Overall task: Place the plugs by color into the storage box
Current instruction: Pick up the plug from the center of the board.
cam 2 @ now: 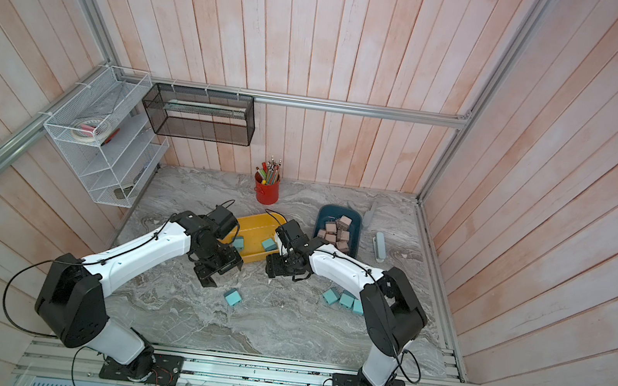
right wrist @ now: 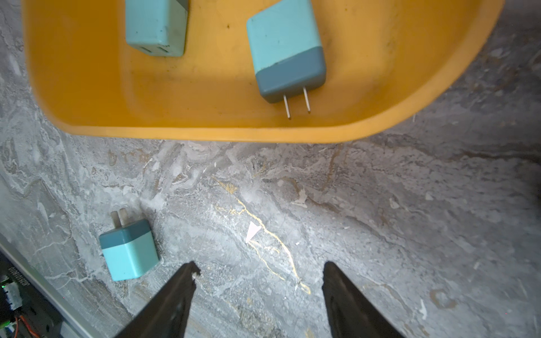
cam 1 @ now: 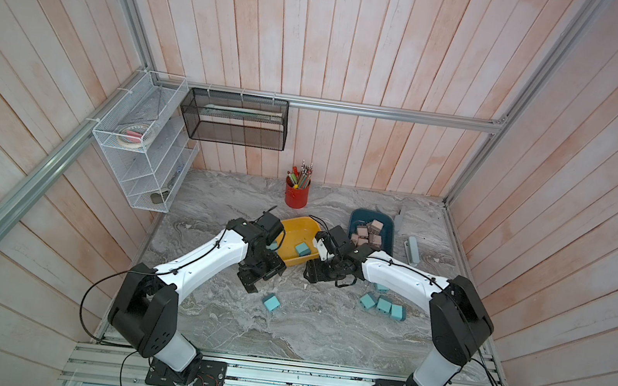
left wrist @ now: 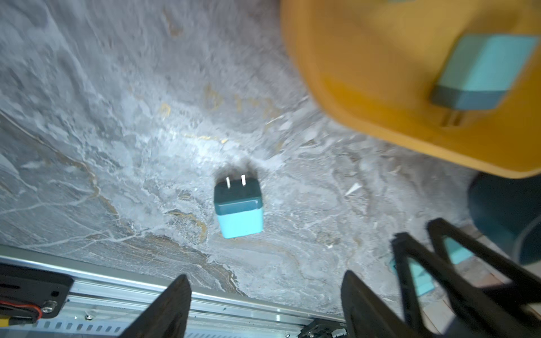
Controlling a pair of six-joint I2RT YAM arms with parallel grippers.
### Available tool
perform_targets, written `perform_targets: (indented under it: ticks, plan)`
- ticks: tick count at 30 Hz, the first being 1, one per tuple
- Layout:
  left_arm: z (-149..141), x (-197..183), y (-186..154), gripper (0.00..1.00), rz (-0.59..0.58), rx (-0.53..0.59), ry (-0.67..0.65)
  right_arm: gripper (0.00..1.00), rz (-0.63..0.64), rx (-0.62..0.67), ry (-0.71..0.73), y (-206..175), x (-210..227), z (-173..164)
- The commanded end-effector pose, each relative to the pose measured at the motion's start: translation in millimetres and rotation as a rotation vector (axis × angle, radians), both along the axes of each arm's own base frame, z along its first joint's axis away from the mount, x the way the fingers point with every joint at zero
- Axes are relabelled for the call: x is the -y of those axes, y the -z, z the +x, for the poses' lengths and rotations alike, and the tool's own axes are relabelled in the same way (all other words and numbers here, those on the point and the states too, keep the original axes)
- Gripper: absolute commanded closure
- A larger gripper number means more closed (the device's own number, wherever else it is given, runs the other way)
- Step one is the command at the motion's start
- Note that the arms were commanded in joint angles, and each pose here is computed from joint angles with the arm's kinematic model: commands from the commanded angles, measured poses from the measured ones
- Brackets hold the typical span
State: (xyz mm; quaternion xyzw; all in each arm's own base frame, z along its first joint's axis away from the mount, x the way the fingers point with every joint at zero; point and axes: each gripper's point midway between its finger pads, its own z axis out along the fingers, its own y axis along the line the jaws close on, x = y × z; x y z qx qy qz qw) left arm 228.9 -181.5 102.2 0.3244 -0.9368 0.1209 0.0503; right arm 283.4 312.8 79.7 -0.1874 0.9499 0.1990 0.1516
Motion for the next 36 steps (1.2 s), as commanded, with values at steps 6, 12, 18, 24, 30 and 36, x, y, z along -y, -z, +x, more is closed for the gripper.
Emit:
perform_targets:
  ticks: [6, 12, 18, 24, 30, 36]
  plan:
    - [-7, 8, 27, 0.17, -0.022, -0.042, -0.036, 0.28, 0.018, -0.018, 0.012, 5, 4, -6]
    - [-1, 22, 52, 0.19, -0.044, -0.049, 0.005, 0.28, 0.006, -0.025, 0.022, 10, 12, -13]
    - [-15, 28, 73, 0.26, -0.034, -0.099, 0.028, 0.28, -0.003, -0.026, 0.02, 12, 13, -13]
    - [-31, 15, 90, 0.35, 0.004, -0.145, 0.031, 0.28, -0.01, -0.03, 0.019, 15, 14, -13]
    - [-36, 3, 98, 0.48, 0.069, -0.162, 0.072, 0.28, -0.012, -0.035, 0.018, 18, 15, -14]
    - [-22, 6, 92, 0.58, 0.09, -0.128, 0.125, 0.28, -0.016, -0.026, 0.008, 16, 13, -10]
